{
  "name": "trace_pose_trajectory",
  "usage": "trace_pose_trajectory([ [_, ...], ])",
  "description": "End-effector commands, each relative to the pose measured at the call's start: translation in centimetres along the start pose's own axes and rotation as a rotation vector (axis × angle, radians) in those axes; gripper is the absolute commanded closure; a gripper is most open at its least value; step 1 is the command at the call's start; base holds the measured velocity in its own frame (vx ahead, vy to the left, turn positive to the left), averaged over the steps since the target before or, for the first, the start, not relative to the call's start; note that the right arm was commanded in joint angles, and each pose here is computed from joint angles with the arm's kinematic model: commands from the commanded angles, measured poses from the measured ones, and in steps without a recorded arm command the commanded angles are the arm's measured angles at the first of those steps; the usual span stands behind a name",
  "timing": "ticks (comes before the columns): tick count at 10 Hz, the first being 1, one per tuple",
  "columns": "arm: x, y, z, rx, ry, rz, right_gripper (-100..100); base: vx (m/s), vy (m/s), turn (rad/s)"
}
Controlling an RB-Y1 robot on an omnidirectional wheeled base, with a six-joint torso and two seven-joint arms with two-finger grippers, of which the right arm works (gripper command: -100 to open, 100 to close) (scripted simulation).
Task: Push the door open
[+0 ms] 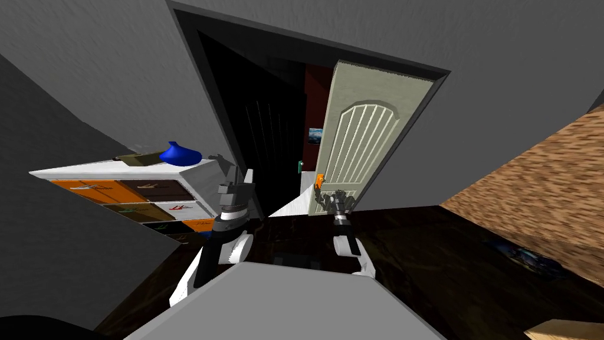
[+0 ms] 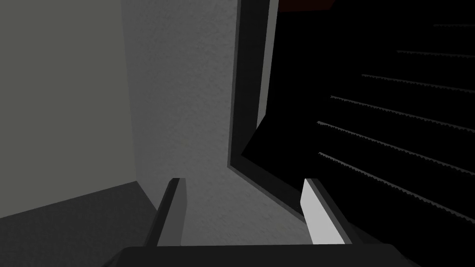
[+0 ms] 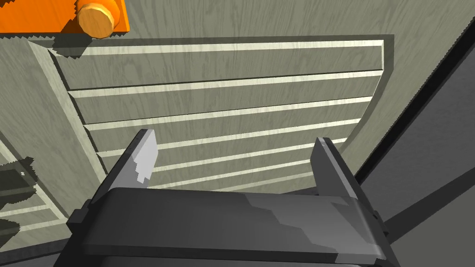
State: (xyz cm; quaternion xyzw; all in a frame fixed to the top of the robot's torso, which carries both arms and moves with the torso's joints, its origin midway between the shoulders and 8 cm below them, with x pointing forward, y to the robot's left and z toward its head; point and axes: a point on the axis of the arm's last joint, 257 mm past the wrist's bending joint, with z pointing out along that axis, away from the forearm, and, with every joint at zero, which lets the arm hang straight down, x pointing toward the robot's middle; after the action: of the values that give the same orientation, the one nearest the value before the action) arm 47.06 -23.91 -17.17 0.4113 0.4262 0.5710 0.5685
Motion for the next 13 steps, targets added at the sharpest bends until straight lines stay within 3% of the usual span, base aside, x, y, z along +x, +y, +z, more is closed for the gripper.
trace_pose_trajectory([
  [1,0.3,-1.5,0.22,0.036,0.007,0.004,-100,0.087,-0.073,0.055],
  [13,3.2,-11.3,0.15,0.261,0.058,0.023,-100,0.093,-0.066,0.048],
])
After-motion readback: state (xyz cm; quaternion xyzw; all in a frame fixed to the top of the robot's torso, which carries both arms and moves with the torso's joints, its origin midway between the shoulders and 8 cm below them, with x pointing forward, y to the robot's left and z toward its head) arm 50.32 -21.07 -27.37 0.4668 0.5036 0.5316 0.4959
